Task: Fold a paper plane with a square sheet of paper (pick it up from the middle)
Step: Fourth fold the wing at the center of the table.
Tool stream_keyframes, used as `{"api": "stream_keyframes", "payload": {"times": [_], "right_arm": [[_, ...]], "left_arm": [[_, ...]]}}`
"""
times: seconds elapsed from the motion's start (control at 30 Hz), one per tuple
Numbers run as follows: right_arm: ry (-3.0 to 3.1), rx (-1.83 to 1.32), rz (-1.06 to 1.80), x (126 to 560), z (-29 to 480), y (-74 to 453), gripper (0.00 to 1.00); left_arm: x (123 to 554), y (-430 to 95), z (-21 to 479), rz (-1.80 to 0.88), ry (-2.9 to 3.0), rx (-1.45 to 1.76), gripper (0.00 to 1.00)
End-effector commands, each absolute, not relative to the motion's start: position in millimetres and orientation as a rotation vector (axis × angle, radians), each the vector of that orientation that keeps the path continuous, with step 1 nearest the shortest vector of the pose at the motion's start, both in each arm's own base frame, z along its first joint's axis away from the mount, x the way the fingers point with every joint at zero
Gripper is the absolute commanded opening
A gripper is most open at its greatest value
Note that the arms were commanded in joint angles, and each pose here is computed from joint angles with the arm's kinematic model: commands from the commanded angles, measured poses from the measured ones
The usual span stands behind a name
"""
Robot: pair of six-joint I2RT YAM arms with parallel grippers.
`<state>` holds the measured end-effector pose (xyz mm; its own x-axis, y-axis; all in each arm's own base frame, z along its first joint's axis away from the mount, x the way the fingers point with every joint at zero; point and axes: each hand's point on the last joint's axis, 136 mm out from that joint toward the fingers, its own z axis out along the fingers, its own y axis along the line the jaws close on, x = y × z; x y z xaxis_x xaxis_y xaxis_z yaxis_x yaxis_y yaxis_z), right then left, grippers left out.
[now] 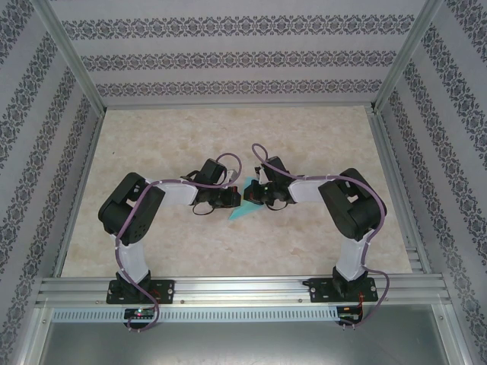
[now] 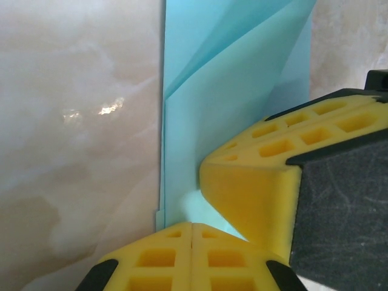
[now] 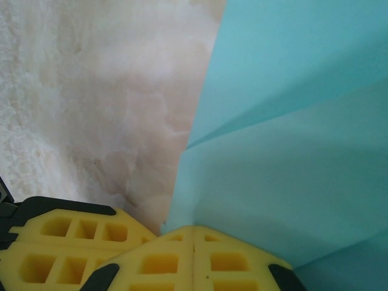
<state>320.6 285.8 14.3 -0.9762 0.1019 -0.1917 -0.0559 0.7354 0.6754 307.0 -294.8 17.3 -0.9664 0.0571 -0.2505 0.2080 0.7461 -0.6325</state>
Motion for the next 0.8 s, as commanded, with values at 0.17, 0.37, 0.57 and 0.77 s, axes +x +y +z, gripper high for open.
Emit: {"api": "stream_keyframes", "payload": {"times": [0.17,0.37,0.57,0.77], "right_arm": [[2.704,0.123,0.863,361.1,11.3,234.9,0.00],[2.624,0.047,0.956,367.6,46.9,245.9,0.00],[2.573,-0.047,1.141,339.5,61.3,271.9,0.00],[2.642,-0.110,1.118,325.0,44.0,288.1,0.00]], "left_arm": [[273.6,-257.3,-40.1,-0.771,2.978,0.111,0.00],[275.8,-258.3,-38.4,-0.769,2.973,0.116,0.00],[277.7,-258.9,-37.9,-0.765,2.974,0.108,0.00],[276.4,-257.8,-39.6,-0.759,2.982,0.103,0.00]]}}
